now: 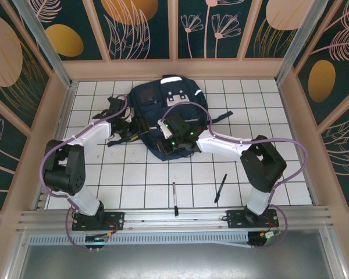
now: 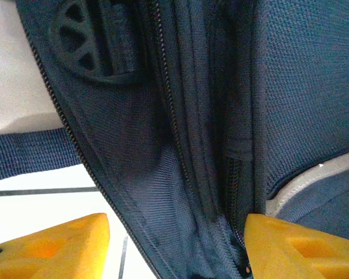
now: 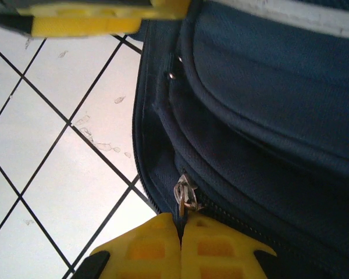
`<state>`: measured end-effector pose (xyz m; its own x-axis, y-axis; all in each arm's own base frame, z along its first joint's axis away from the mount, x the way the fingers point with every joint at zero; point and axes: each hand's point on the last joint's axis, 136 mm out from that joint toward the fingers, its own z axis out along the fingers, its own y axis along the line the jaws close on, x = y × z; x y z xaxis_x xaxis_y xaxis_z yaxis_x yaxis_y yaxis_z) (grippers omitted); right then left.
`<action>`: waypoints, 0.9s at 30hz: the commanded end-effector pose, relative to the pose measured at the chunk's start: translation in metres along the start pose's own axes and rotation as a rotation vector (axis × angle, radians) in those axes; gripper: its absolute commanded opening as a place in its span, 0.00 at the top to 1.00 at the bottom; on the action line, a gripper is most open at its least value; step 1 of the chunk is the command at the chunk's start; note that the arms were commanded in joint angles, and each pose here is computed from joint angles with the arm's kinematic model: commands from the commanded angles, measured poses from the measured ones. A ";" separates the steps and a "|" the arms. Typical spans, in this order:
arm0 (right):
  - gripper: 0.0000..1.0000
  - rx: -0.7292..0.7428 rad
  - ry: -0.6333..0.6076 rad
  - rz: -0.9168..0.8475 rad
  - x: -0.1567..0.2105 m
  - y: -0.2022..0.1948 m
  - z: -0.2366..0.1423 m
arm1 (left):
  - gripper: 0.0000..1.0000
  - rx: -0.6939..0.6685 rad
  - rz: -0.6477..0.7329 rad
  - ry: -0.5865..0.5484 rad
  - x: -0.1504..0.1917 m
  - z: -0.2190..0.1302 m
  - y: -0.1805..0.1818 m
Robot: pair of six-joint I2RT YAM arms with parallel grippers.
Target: Pack the student bag
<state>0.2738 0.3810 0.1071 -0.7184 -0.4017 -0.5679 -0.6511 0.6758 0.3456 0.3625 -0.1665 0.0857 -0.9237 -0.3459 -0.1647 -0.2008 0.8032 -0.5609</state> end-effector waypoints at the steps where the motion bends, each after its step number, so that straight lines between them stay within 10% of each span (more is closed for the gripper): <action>1: 1.00 -0.130 -0.082 -0.085 -0.027 0.043 -0.005 | 0.38 0.063 -0.114 0.000 0.009 0.006 -0.015; 14: 1.00 -0.083 -0.067 -0.147 -0.016 0.063 0.000 | 0.55 -0.028 -0.258 -0.152 -0.008 0.002 0.007; 18: 1.00 -0.029 -0.049 -0.152 -0.008 0.055 -0.004 | 1.00 -0.101 -0.228 -0.180 -0.012 0.004 0.021; 27: 1.00 0.221 -0.005 -0.082 0.019 -0.011 -0.025 | 1.00 -0.240 -0.132 -0.243 -0.032 -0.018 0.045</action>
<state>0.2587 0.3800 0.1014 -0.6559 -0.4669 -0.5931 -0.6767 0.7118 0.1880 0.3665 -0.1456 0.0761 -0.8203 -0.5284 -0.2189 -0.3801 0.7897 -0.4816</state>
